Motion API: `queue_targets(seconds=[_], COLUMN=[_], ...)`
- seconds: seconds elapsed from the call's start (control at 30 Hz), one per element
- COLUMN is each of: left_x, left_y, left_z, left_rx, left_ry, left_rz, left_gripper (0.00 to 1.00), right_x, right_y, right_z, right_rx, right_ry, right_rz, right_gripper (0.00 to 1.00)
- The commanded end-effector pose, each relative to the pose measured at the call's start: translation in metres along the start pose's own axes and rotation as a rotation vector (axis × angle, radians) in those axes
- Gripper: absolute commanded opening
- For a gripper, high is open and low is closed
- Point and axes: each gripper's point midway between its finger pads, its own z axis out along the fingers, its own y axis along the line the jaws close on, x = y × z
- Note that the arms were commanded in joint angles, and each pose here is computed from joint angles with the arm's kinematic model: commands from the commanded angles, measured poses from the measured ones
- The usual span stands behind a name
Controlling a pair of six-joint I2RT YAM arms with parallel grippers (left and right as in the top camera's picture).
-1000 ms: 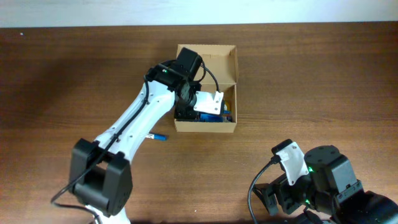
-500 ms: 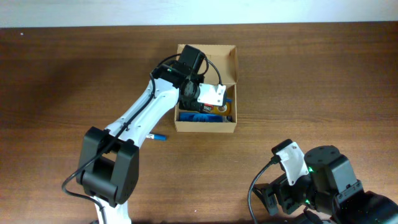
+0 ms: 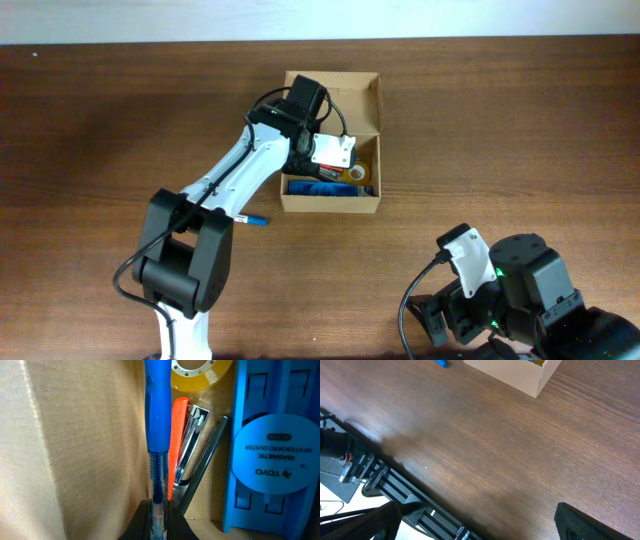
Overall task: Pack container
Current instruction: 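Lower the blue pen into the box and open the left gripper, then move the left gripper to the white marker and grasp it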
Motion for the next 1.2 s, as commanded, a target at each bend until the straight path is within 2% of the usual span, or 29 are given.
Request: queue_targets(seconds=[0.0,0.07,0.1,0.17,0.33,0.43,0.6,0.7,0.77,0.8,0.83,0.9,0.97,1.03,1.17], left_x=[0.002,0.002,0.002,0.002,-0.008,-0.027,-0.056,-0.052,-0.044,-0.04,-0.036,-0.029,-0.007,0.03,0.08], left_y=[-0.001,-0.001,-0.001,-0.001,0.006,0.019,0.036,0.031,0.012,0.002,-0.008,-0.025,-0.038,-0.051,-0.061], left_z=[0.002,0.002,0.002,0.002,-0.004,-0.029,-0.116,-0.174,-0.199,-0.208,-0.215,-0.225,-0.228,-0.228,-0.231], left_rx=[0.004,0.004,0.004,0.004,-0.018,-0.08,-0.252,-0.315,-0.296,-0.28,-0.262,-0.225,-0.22,-0.249,-0.288], left_ry=[0.002,0.002,0.002,0.002,-0.01,-0.048,-0.115,-0.161,-0.153,-0.142,-0.133,-0.126,-0.034,0.112,0.19], left_rz=[0.012,0.009,0.009,0.009,-0.069,-0.099,-0.105,-0.292,-0.316,-0.316,-0.328,-0.465,-0.65,-0.924,-1.423], left_gripper=[0.03,0.19,0.35,0.43,0.43,0.43,0.44,0.44,0.43,0.32,0.04,0.02,0.02,0.02,0.02], right_x=[-0.003,-0.003,-0.003,-0.003,-0.003,-0.003,-0.003,-0.003,-0.003,-0.003,-0.003,-0.003,-0.003,-0.003,-0.003], right_y=[0.0,0.0,0.0,0.0,0.0,0.0,0.0,0.0,0.0,0.0,0.0,0.0,0.0,0.0,0.0], right_z=[-0.004,-0.004,-0.004,-0.004,-0.004,-0.004,-0.004,-0.004,-0.004,-0.004,-0.004,-0.004,-0.004,-0.004,-0.004], right_rx=[0.005,0.005,0.005,0.005,0.005,0.005,0.005,0.005,0.005,0.005,0.005,0.005,0.005,0.005,0.005], right_ry=[-0.017,-0.018,-0.018,-0.018,-0.017,-0.018,-0.018,-0.018,-0.018,-0.018,-0.018,-0.018,-0.018,-0.018,-0.018], right_rz=[-0.008,-0.008,-0.008,-0.008,-0.008,-0.008,-0.008,-0.008,-0.008,-0.008,-0.008,-0.008,-0.008,-0.008,-0.008], right_gripper=[0.99,0.99,0.99,0.99,0.99,0.99,0.99,0.99,0.99,0.99,0.99,0.99,0.99,0.99,0.99])
